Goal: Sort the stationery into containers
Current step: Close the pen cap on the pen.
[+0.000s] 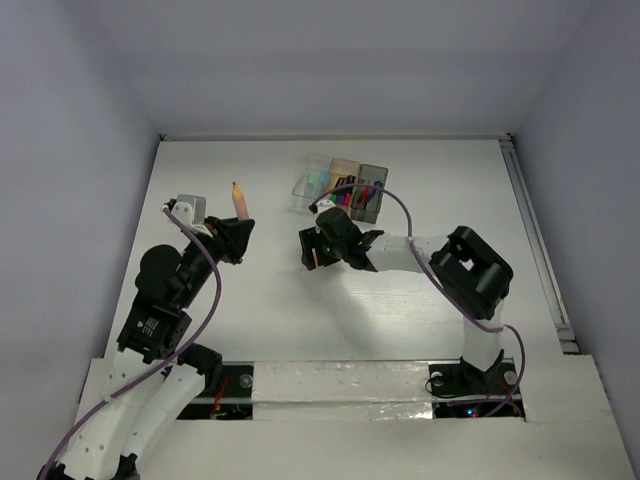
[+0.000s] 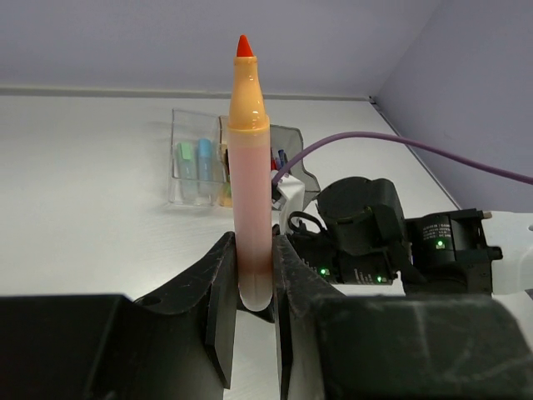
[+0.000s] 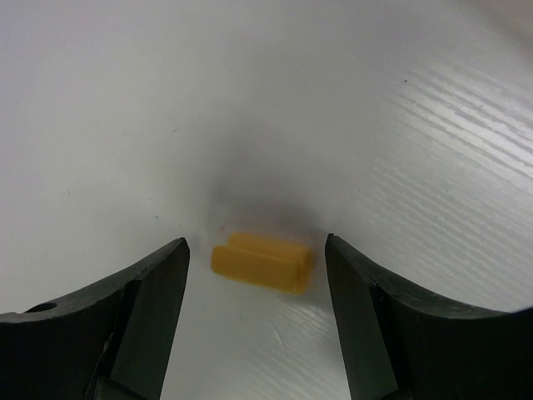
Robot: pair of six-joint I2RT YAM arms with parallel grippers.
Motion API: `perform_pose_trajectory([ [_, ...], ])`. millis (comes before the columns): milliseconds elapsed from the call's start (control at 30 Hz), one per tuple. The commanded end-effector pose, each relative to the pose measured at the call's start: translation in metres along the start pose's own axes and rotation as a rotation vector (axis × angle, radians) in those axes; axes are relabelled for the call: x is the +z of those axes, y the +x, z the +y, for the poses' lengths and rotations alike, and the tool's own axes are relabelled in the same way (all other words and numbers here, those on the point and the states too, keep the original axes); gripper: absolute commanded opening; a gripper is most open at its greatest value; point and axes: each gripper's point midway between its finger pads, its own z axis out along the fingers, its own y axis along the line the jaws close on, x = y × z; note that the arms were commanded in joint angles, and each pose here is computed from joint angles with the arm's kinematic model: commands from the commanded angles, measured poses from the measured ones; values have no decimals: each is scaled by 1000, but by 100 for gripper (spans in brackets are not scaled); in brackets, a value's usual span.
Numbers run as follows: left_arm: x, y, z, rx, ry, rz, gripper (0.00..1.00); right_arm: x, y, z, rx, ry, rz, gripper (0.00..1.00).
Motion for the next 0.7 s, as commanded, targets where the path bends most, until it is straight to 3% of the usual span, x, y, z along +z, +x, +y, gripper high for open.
perform_pose_trajectory([
  [0, 2, -10, -3, 16, 16, -46, 0, -3, -26, 6, -13, -13, -49, 72],
  [200, 2, -11, -1, 16, 11, -48, 0, -36, -4, 10, 28, -61, 15, 83],
  [367, 1, -11, -2, 16, 14, -50, 0, -53, 17, 22, 75, -129, 75, 78],
  [667, 1, -11, -1, 14, 13, -50, 0, -25, 18, 33, 54, -151, 113, 78],
])
